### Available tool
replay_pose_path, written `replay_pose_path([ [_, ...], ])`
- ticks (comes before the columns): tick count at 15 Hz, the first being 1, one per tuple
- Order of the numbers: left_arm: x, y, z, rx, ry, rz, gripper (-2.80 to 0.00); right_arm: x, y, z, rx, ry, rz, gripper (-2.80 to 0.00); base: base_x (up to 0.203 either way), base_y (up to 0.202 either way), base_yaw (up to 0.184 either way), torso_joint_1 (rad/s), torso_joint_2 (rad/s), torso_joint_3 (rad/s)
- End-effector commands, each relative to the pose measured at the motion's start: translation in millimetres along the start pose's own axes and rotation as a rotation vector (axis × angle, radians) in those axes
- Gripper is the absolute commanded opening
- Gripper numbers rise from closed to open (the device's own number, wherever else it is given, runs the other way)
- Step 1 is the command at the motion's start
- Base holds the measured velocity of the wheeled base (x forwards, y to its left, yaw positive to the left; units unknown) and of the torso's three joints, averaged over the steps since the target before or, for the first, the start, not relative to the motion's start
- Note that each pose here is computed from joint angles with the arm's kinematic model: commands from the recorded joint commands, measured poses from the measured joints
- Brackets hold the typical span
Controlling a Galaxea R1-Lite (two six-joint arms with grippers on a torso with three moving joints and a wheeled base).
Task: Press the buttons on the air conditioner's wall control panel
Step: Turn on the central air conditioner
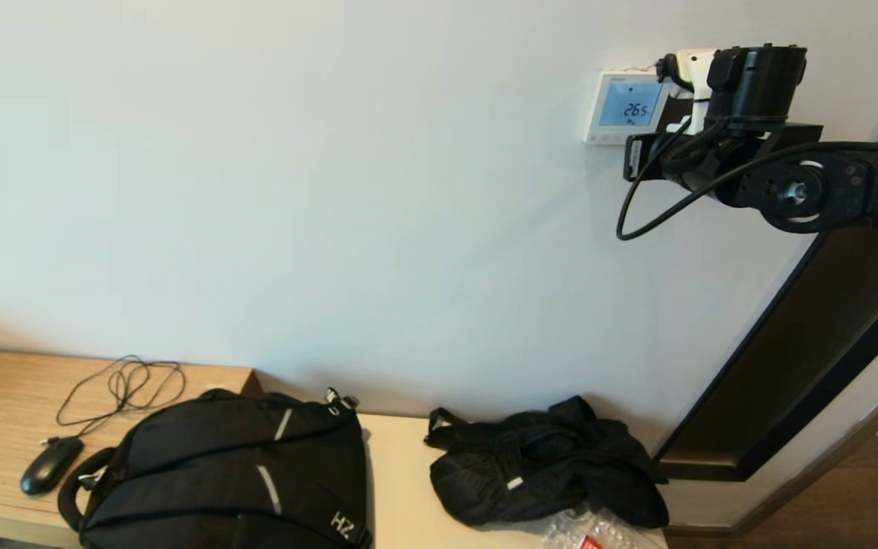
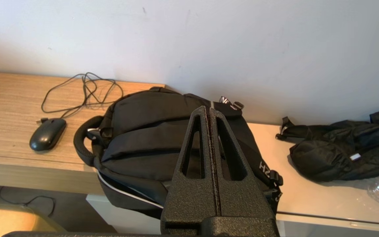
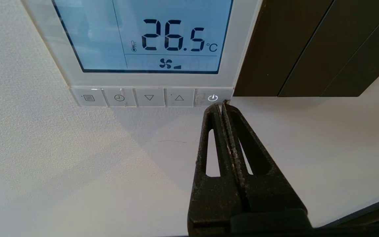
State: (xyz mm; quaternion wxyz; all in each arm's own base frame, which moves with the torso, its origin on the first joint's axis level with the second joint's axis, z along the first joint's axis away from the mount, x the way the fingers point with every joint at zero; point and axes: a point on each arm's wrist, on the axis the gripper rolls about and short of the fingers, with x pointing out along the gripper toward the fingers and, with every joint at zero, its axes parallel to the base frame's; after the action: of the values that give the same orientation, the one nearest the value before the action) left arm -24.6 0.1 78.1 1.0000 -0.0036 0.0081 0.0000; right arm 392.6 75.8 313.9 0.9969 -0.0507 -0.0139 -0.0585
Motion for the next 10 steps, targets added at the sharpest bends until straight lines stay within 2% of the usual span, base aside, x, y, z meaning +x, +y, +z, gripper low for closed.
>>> replay_pose_path([
  [1,-0.1,0.0,0.1,-0.001,-0.001,0.000,-2.80,-3.7,-0.2,3.1,0.002,-0.009,0.001,-2.80,0.000,0.000,0.000,0.000,0.00,0.000],
  [4,-0.1,0.0,0.1,0.000,-0.001,0.000,-2.80,-18.3,3.4,12.1,0.009,-0.024,0.021,-2.80,0.000,0.000,0.000,0.000,0.00,0.000],
  [7,0.0,0.0,-0.2,0.000,0.000,0.000,-2.80,-38.3,18.7,17.4,0.011,-0.026,0.066,-2.80,0.000,0.000,0.000,0.000,0.00,0.000],
  [10,0.0,0.0,-0.3,-0.001,0.001,0.000,-2.80,-38.8,29.8,15.9,0.006,-0.021,0.072,-2.80,0.000,0.000,0.000,0.000,0.00,0.000],
])
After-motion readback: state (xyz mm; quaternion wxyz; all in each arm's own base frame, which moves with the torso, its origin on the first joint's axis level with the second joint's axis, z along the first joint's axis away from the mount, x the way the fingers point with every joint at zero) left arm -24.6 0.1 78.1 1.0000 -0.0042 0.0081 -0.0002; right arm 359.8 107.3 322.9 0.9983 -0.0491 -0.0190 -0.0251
